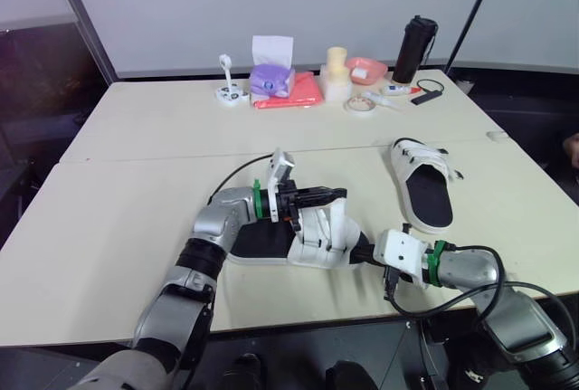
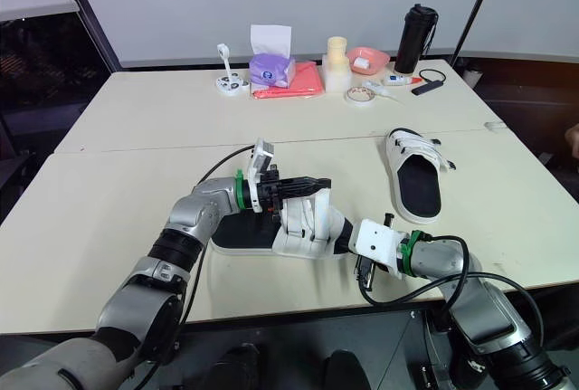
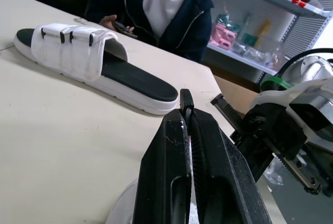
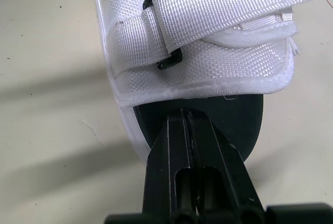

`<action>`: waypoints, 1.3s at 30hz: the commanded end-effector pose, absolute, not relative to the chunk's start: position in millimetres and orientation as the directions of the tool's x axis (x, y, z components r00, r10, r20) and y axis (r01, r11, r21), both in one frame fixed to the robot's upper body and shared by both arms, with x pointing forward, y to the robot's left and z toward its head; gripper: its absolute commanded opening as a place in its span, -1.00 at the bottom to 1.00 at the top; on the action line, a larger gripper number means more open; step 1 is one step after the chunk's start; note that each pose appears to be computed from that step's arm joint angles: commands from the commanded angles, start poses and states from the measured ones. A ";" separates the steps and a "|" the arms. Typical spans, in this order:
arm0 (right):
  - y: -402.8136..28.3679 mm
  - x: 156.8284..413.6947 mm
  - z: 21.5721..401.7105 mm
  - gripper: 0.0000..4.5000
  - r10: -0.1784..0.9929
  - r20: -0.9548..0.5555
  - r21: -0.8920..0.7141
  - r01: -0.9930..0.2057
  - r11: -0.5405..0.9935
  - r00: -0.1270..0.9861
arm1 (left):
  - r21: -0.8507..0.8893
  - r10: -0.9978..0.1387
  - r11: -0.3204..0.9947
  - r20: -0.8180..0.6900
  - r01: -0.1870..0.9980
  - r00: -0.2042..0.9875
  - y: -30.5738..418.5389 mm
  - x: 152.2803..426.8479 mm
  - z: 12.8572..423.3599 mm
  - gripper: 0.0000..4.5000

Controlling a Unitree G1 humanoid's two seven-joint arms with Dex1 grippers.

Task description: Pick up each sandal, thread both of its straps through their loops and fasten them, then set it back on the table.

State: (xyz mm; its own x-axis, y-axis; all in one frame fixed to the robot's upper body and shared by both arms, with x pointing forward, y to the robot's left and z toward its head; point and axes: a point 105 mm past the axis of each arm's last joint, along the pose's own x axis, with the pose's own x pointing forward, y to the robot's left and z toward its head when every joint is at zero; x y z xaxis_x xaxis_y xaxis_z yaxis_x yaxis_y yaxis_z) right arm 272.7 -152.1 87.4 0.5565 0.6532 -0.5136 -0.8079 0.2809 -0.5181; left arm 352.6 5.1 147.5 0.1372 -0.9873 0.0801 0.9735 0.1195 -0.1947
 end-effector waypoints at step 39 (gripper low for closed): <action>-152.8 263.6 59.5 -1.00 0.641 -0.597 -0.426 -0.868 0.255 0.482 | -0.128 -0.893 0.448 -0.106 0.885 0.437 34.6 402.4 135.6 0.97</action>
